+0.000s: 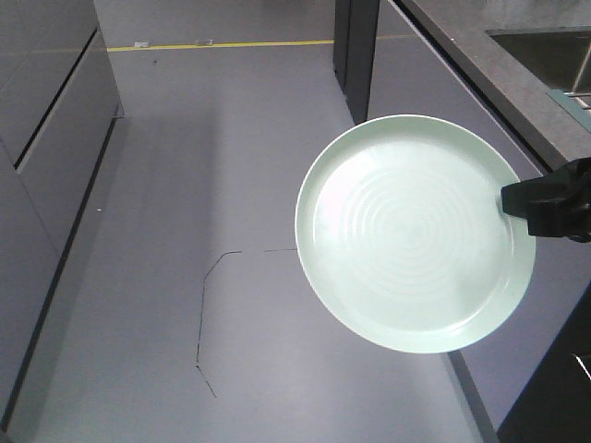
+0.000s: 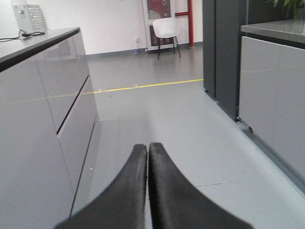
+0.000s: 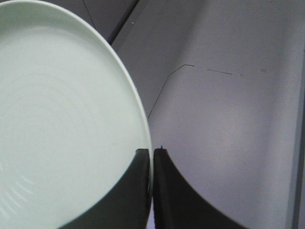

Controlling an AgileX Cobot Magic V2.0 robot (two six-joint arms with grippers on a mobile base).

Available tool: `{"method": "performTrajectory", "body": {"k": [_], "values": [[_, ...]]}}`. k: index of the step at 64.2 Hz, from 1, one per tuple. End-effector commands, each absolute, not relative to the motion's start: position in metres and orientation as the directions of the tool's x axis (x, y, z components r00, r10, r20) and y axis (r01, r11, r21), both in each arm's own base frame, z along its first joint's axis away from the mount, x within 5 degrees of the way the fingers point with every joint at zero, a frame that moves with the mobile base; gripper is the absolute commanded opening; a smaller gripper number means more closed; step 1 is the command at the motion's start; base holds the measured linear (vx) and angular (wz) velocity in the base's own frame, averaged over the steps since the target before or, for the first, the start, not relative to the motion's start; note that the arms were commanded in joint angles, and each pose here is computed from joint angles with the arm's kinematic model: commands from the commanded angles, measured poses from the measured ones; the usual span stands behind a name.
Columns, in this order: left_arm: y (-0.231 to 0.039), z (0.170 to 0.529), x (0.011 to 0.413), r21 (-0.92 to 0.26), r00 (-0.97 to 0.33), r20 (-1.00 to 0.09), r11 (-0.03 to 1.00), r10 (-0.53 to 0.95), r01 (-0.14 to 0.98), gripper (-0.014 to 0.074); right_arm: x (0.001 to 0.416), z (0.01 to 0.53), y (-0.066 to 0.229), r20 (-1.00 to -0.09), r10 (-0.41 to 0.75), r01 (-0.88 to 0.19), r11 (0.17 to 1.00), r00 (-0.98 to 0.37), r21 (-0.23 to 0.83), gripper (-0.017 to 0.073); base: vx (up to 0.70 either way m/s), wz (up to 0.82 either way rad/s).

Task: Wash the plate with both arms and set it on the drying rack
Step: 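Drive the base away from the counter holding the plate in the right gripper, then drive the base along the aisle carrying the plate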

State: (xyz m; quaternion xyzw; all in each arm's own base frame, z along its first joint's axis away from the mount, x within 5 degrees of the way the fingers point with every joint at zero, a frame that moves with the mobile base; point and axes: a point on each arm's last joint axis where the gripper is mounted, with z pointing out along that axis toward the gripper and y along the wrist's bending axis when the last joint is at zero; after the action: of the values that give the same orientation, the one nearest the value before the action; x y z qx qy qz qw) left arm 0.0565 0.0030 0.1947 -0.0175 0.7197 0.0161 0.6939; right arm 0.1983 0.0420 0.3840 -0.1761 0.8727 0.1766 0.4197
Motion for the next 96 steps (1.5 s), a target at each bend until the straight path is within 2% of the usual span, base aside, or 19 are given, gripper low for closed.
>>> {"method": "performTrajectory", "body": {"k": [1,96], "values": [[0.0025,0.1963,0.0562,-0.014,0.037,-0.999,0.999,-0.012,-0.042,-0.0006,0.1969,0.4000,0.0414,-0.847,-0.113,-0.447,0.881,-0.520,0.157,-0.0007,0.13,0.26],[0.0025,0.1963,0.0562,-0.014,0.037,-0.999,0.999,-0.012,-0.042,-0.0006,0.1969,0.4000,0.0414,-0.847,-0.113,-0.447,0.881,-0.520,0.157,-0.0007,0.17,0.11]]}}
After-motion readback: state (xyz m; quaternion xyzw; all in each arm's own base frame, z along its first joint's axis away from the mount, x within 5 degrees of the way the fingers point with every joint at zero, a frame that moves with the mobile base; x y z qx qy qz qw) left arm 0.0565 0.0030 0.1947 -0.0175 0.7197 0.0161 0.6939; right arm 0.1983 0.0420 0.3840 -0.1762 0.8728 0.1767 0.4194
